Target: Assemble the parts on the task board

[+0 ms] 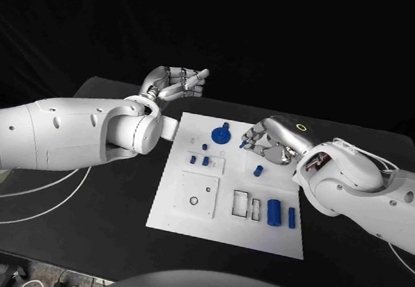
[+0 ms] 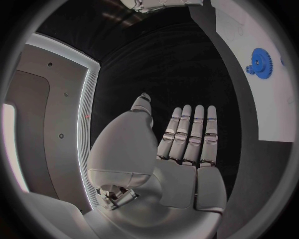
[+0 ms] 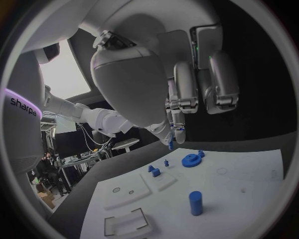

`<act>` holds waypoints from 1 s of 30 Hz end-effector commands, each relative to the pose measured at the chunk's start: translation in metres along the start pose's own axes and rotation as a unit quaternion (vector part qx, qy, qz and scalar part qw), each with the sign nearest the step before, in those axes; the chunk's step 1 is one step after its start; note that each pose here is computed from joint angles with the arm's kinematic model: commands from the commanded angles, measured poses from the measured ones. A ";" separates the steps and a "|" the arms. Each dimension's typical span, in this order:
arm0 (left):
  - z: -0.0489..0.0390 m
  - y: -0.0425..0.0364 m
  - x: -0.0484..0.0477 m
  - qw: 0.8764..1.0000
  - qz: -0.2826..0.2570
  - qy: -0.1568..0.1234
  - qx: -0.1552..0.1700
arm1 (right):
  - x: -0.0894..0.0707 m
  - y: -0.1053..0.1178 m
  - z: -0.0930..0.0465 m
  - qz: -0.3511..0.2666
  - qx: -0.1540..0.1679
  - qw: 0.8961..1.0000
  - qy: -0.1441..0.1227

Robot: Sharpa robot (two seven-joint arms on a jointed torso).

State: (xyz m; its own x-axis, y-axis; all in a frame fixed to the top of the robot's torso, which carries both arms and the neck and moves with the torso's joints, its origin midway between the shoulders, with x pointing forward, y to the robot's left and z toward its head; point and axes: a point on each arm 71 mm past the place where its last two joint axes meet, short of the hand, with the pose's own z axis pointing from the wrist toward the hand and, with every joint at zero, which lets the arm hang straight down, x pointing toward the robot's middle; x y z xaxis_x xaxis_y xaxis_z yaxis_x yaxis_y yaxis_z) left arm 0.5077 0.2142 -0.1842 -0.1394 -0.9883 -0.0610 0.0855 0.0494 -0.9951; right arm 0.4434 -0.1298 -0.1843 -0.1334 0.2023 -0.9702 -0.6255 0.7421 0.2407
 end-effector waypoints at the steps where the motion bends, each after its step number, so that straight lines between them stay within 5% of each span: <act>1: 0.0011 -0.0005 0.0017 1.000 -0.003 0.004 0.004 | 0.005 0.011 0.003 -0.007 -0.032 0.999 0.031; 18: 0.0029 -0.0004 0.0047 1.000 -0.002 0.007 0.006 | 0.036 0.039 0.014 -0.026 -0.080 0.991 0.101; 30: 0.0035 -0.0005 0.0054 1.000 -0.001 0.009 0.008 | 0.053 0.051 0.014 -0.051 -0.108 0.985 0.122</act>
State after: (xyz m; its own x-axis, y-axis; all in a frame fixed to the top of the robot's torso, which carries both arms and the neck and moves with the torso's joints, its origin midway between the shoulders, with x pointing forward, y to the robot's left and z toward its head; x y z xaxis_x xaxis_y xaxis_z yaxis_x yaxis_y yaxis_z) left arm 0.5105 0.2108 -0.1851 -0.1407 -0.9880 -0.0643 0.0882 0.0522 -0.9947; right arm 0.4177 -0.0743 -0.2207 -0.2466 0.0157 -0.9690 -0.7600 0.6172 0.2034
